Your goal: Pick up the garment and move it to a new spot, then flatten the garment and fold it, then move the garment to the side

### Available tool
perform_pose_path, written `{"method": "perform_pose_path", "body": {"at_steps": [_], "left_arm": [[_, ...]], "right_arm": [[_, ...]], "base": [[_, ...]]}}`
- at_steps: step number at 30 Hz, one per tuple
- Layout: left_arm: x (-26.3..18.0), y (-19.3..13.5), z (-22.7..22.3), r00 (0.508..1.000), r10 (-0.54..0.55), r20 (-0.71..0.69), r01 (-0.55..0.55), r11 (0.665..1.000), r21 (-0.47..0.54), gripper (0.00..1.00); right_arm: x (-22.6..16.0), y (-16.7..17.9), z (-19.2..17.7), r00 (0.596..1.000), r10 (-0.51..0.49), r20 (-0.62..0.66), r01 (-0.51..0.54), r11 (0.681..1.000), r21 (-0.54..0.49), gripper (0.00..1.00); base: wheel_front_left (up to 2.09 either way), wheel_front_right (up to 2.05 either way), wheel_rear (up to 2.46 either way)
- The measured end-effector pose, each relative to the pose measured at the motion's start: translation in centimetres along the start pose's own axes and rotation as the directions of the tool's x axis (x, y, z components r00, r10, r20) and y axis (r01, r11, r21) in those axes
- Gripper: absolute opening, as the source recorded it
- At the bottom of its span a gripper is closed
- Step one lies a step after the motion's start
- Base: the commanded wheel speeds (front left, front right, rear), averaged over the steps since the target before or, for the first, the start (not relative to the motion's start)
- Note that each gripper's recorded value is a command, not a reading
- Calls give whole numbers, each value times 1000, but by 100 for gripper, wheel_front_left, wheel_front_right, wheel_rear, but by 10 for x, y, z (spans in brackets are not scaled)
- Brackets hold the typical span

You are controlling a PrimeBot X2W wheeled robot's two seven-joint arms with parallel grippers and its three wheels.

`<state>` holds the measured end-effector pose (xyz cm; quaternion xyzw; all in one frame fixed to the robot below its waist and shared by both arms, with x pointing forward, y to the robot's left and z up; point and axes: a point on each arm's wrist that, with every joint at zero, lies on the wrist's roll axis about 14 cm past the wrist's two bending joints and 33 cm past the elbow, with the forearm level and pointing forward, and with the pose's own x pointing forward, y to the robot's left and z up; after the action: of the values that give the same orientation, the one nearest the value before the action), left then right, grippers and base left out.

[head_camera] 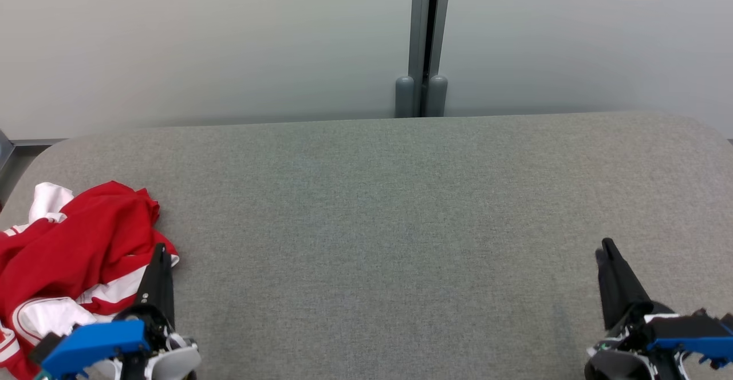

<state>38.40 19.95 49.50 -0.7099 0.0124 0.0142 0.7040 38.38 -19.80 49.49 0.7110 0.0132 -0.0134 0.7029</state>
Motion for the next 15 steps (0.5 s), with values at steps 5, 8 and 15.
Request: {"method": "perform_pose_path", "body": {"at_steps": [5, 8, 15], "left_arm": [[-10, 20, 0, 998, 58, 14, -58, 998, -9, 100], [-10, 18, 1, 998, 52, 26, -52, 999, 4, 100], [-9, 14, 3, 998, 41, 47, -44, 997, 67, 100]], "right_arm": [[-8, -19, -2, 998, -56, 2, 56, 998, -4, 100], [-8, -17, -3, 999, -51, 8, 51, 999, -20, 100], [-6, -12, -5, 999, -38, 19, 39, 996, -83, 100]], "base": [[0, 0, 0], [0, 0, 0], [0, 0, 0]]}}
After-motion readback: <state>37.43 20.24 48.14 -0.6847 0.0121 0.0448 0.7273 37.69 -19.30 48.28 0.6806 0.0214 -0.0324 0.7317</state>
